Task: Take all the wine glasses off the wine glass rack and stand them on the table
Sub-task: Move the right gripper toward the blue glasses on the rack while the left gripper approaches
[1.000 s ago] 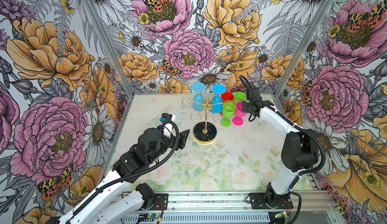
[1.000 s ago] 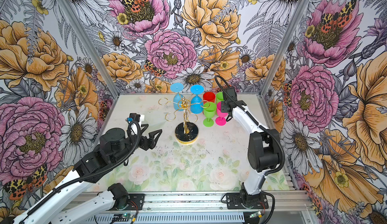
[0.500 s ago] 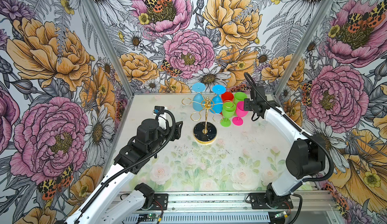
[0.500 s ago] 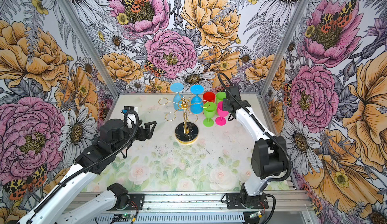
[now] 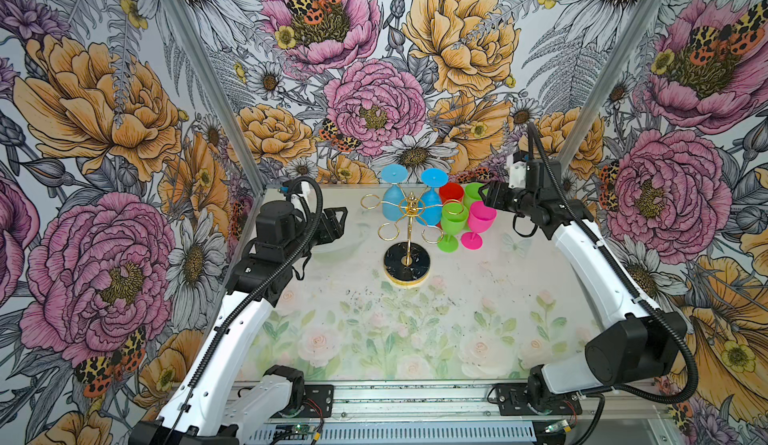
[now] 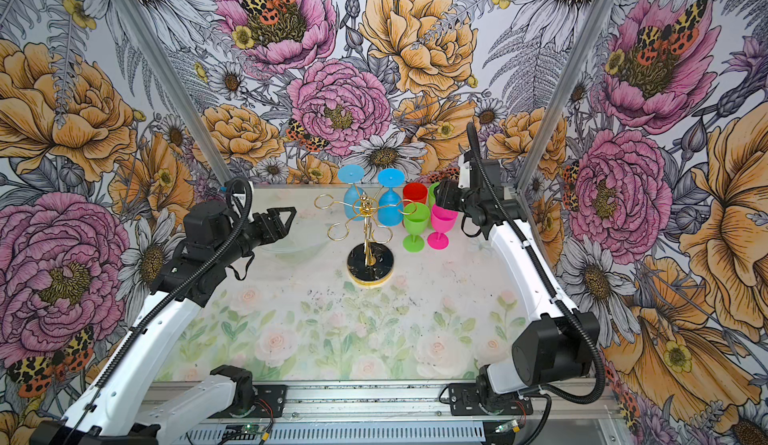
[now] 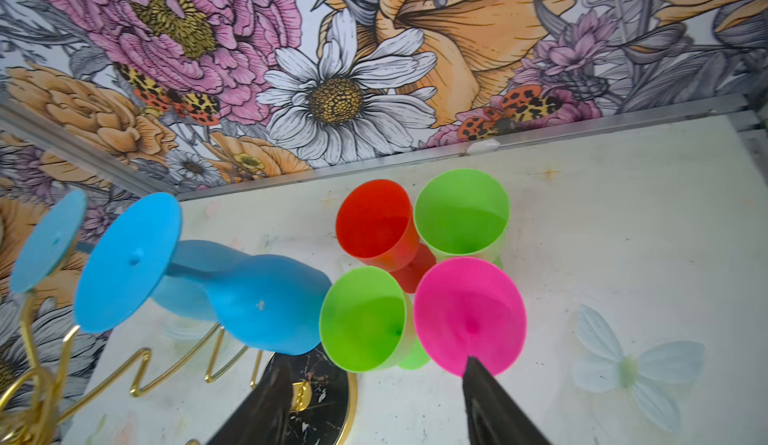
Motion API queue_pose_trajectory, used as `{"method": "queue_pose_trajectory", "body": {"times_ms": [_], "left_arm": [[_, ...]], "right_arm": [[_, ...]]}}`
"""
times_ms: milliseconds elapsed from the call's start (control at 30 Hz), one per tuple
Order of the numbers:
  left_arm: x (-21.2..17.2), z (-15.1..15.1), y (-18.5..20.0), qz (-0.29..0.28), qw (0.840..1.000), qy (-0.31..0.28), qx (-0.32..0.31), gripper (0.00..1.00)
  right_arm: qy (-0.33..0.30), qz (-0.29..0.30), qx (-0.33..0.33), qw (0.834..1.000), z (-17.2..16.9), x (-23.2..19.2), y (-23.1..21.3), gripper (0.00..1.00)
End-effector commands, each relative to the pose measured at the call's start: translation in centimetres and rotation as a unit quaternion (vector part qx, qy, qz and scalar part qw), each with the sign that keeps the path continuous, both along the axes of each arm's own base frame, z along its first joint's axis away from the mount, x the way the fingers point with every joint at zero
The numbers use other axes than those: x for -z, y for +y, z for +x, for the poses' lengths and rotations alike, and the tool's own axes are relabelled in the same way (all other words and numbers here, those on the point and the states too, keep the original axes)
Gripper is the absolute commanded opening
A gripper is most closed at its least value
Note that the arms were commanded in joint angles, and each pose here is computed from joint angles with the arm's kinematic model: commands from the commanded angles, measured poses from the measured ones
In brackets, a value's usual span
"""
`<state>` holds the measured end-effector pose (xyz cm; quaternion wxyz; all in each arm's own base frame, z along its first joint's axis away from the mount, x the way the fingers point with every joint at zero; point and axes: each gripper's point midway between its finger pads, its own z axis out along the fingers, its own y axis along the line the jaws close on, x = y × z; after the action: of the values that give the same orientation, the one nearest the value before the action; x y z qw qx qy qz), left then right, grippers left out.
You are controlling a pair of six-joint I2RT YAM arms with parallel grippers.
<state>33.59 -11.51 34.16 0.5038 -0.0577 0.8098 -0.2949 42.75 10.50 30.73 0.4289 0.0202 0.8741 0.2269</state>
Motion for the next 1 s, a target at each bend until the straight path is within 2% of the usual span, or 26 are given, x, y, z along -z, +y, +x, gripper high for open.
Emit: {"method": "queue_pose_trajectory", "body": {"times_ms": [0, 200, 333, 500, 767, 967], "left_arm": [[-2.3, 0.9, -1.5, -0.063, 0.997, -0.016, 0.042, 0.71], [-2.7, 3.2, -2.8, -0.144, 0.986, 0.006, 0.079, 0.65], [-2.1, 4.0, -3.7, -0.158, 0.982, 0.026, 0.1, 0.65], [-1.8, 4.8, -4.7, -0.175, 0.976, 0.038, 0.123, 0.58], [-1.2, 5.9, -5.4, -0.188, 0.971, 0.055, 0.138, 0.48], [-0.4, 6.2, -5.8, -0.188, 0.97, 0.067, 0.141, 0.46]], "right_arm": [[-0.008, 0.082, -0.076, 0.994, -2.1, -3.4, 3.2, 0.65], [-0.005, 0.129, -0.122, 0.984, -3.7, -4.7, 4.9, 0.62], [-0.001, 0.153, -0.15, 0.977, -4.9, -5.2, 5.9, 0.62], [0.009, 0.168, -0.17, 0.971, -5.8, -5.1, 6.6, 0.61], [0.033, 0.174, -0.174, 0.969, -5.9, -3.5, 6.9, 0.59], [0.055, 0.18, -0.184, 0.965, -6.3, -2.2, 7.7, 0.55]]}}
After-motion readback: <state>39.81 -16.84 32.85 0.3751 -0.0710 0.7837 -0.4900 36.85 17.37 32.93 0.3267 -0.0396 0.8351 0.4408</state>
